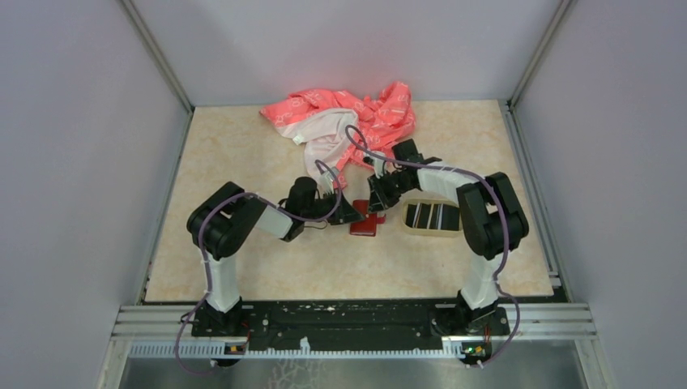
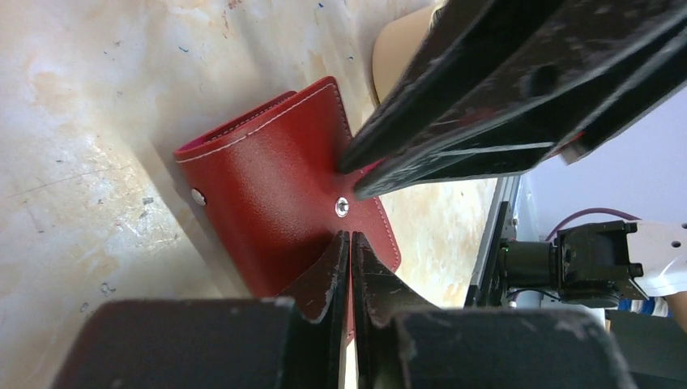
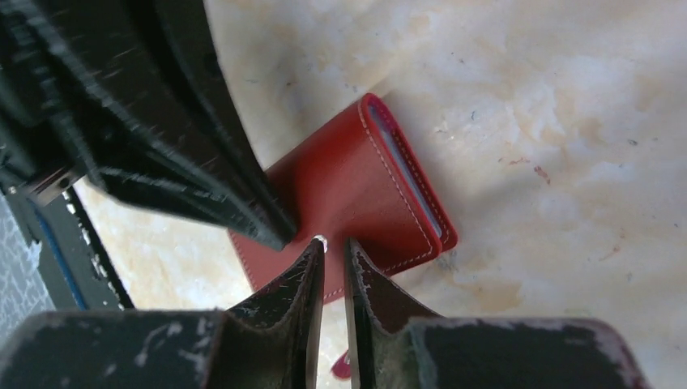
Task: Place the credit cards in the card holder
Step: Close the card holder at the center of the board.
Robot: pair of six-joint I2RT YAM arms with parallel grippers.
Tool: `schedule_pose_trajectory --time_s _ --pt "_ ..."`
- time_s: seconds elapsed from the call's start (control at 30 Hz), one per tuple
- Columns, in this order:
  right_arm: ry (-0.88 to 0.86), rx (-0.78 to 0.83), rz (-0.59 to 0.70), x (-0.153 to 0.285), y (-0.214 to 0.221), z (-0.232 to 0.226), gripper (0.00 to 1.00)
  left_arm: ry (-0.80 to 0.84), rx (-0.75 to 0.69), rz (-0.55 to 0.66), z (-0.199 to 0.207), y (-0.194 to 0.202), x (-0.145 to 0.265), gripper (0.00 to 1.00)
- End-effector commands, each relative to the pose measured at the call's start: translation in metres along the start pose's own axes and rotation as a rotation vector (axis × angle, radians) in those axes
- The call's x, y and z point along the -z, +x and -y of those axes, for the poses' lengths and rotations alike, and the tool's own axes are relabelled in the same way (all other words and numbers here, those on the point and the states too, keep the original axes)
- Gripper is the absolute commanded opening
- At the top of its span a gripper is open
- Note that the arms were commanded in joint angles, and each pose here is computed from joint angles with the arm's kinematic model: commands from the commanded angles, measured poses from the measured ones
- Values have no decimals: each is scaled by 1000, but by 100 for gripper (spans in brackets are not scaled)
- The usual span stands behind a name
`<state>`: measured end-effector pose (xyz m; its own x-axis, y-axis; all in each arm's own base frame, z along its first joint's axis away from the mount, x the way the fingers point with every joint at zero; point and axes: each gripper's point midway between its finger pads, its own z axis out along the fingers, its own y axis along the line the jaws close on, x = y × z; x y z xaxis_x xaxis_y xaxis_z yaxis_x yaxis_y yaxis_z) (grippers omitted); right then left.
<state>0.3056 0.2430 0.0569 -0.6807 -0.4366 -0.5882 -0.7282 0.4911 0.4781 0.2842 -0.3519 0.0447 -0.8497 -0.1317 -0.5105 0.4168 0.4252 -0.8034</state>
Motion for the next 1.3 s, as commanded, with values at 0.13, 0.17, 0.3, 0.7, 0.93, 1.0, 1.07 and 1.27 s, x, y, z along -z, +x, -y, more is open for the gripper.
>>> schedule_pose_trajectory --time_s 0.13,0.17,0.3,0.7,0.93,1.0,1.07,1.27 --pt "196 -11 -135 -19 10 40 13 -30 -85 37 5 -7 10 26" --pt "195 -4 -131 -18 9 39 13 -38 -111 53 9 -12 13 31" --pt "163 49 -87 -10 -6 27 13 -139 -177 91 2 -25 24 44" --pt "97 324 13 51 -40 -20 27 -172 -194 7 -19 -10 0 32" --pt "195 243 -177 57 -5 3 41 -346 -177 -4 -34 3 1 29" --pt "240 208 -216 58 4 12 43 -360 -165 0 -34 7 2 29" --pt "249 180 -239 56 11 14 45 -362 -158 8 -33 8 3 28" --pt "304 132 -263 43 23 28 46 -365 -130 32 -33 12 7 27"
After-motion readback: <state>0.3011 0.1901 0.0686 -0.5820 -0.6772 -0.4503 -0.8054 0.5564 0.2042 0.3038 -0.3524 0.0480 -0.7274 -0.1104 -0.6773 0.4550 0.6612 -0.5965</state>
